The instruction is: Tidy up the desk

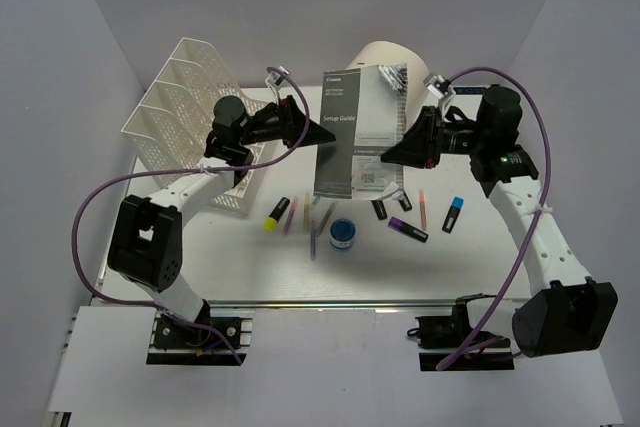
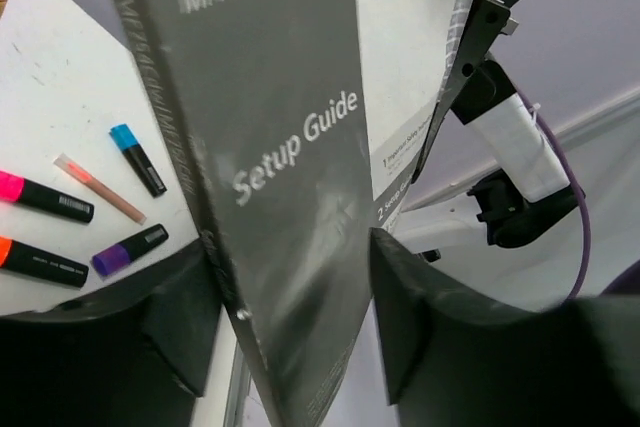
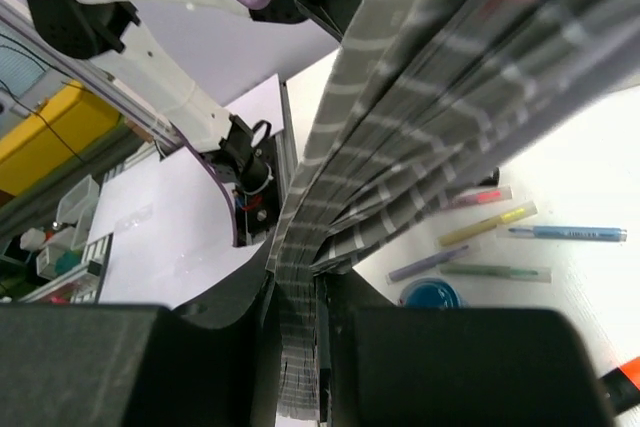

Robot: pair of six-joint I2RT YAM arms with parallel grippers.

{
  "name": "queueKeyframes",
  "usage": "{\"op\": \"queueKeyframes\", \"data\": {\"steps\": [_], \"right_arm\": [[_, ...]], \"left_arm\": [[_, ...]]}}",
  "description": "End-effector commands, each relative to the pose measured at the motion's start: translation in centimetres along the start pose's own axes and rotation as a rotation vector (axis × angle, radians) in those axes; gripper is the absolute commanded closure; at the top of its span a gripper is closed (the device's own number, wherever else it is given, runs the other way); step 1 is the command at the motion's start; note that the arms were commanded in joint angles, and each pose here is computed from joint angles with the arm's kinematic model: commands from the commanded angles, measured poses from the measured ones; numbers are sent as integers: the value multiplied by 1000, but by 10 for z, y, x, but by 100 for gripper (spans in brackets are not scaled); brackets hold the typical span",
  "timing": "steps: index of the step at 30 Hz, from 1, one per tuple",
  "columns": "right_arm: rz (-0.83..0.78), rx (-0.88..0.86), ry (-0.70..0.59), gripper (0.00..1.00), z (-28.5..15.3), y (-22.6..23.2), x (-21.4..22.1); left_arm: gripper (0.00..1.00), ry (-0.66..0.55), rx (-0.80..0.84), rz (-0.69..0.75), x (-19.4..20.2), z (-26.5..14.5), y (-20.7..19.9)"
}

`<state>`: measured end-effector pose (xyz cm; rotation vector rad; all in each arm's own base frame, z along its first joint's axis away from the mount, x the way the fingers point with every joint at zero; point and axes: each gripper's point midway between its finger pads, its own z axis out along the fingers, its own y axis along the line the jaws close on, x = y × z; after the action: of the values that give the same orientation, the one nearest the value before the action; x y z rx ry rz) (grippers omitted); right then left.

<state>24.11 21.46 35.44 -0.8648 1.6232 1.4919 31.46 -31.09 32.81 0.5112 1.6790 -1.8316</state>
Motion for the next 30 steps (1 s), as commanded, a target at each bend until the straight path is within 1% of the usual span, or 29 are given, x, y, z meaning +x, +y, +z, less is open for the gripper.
{"op": "queueKeyframes", "data": {"steps": [1,2,4,8,9,11,12,13,14,16,17,19,21,22,23,26,30], "right_arm": [[-130,0,5,100,3,0,-5],[-127,7,10,100,4,-3,-2],[-104,13,29,100,6,-6,5],[-109,40,56,100,9,-14,11],[-125,48,57,100,9,-14,10],[-133,79,57,100,8,-16,9],[-138,89,57,92,8,-18,8],[-143,104,55,85,8,-19,6],[-145,109,55,75,7,-19,5],[-160,125,49,66,8,-19,-1],[-166,133,48,63,7,-22,-2],[-172,143,46,48,8,-23,-6],[-182,149,46,39,9,-24,-11],[-178,148,49,35,11,-27,-10],[-185,145,48,33,12,-27,-14],[-164,124,58,32,19,-31,-17],[-160,103,68,34,27,-36,-18]], "left_arm": [[36,40,68,34,11,4,-22],[43,36,76,45,11,4,-24],[48,43,90,42,13,7,-28],[73,47,109,62,17,9,-32],[83,45,113,67,17,8,-33],[92,54,122,68,25,8,-37],[100,55,126,77,26,7,-39],[100,57,128,87,28,5,-40],[100,57,130,97,31,2,-44],[100,62,120,107,38,-1,-43],[100,64,123,145,40,-4,-47],[100,83,106,142,46,-7,-46],[100,98,106,186,50,-10,-49],[100,107,100,180,53,-12,-49],[100,110,106,198,55,-14,-53],[100,122,121,220,59,-17,-59],[100,130,129,224,59,-17,-60]]}}
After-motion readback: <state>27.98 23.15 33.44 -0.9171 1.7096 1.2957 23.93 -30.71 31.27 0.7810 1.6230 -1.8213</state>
